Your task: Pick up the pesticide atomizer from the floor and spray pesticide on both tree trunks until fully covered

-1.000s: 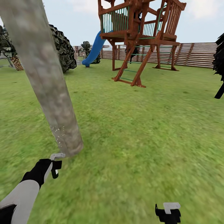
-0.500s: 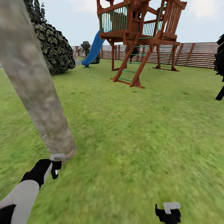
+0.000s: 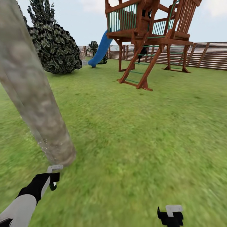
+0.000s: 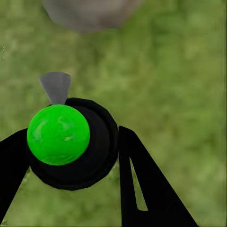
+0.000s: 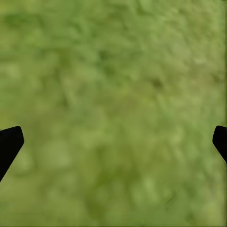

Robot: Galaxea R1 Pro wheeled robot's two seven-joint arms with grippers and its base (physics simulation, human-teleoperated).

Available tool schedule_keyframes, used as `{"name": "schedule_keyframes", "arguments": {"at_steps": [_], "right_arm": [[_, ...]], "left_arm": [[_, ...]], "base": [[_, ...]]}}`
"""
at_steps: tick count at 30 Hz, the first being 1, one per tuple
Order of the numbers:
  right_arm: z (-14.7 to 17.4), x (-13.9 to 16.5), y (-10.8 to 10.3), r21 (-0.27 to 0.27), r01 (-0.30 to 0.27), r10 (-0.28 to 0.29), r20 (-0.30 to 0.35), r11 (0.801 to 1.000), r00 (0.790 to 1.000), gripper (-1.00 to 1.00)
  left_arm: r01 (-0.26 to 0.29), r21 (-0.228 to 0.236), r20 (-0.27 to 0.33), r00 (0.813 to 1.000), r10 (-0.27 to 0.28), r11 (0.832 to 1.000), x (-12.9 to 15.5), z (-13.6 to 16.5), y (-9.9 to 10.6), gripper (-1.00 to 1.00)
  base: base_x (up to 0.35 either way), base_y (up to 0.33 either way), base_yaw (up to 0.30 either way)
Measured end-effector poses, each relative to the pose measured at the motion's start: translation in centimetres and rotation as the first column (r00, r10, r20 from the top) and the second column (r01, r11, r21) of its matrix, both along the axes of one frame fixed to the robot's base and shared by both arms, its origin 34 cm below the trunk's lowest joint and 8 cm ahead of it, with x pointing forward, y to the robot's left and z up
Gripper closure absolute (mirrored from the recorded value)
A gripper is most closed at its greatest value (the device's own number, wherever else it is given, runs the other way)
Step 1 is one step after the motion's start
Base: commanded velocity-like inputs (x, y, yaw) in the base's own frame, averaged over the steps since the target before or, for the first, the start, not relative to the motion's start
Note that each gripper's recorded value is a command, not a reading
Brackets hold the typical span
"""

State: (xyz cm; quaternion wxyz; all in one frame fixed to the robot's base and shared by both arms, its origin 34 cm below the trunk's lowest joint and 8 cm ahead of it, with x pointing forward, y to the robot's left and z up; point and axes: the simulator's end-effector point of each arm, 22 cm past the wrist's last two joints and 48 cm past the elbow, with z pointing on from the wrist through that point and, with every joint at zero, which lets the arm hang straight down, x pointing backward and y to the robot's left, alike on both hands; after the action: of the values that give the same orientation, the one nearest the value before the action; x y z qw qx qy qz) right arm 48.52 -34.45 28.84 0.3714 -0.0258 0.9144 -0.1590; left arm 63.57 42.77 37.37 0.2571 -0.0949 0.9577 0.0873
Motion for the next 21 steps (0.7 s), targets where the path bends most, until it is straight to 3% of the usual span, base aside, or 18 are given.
{"name": "schedule_keyframes", "arguments": {"at_steps": [2, 4, 12, 17, 21], "right_arm": [[0.0, 0.0, 0.0, 0.000, 0.000, 0.000, 0.000, 1.000, 1.000, -1.00], [0.0, 0.0, 0.1, 0.001, -0.001, 0.001, 0.000, 1.000, 1.000, -1.00], [0.0, 0.0, 0.2, 0.003, -0.001, 0.001, 0.000, 1.000, 1.000, -1.00], [0.0, 0.0, 0.2, 0.003, -0.001, 0.001, 0.000, 1.000, 1.000, -1.00], [0.0, 0.0, 0.2, 0.003, -0.001, 0.001, 0.000, 1.000, 1.000, -1.00]], "left_arm": [[-0.024, 0.041, -0.011, 1.000, 0.025, 0.999, -0.4, 0.0, 1.1, 1.00], [-0.034, 0.052, -0.016, 0.999, 0.035, 0.998, -0.7, -0.1, 1.5, 1.00], [-0.038, 0.048, -0.013, 0.999, 0.039, 0.998, -0.7, -0.1, 1.5, 1.00], [-0.037, 0.043, -0.013, 0.999, 0.037, 0.998, -0.7, -0.2, 1.4, 1.00], [-0.036, 0.042, -0.012, 0.999, 0.036, 0.998, -0.7, -0.2, 1.3, 1.00]], "base": [[0.286, -0.140, 0.000], [0.298, -0.119, 0.000], [0.277, -0.138, 0.236], [0.038, -0.262, 0.266], [0.000, -0.272, 0.046]]}}
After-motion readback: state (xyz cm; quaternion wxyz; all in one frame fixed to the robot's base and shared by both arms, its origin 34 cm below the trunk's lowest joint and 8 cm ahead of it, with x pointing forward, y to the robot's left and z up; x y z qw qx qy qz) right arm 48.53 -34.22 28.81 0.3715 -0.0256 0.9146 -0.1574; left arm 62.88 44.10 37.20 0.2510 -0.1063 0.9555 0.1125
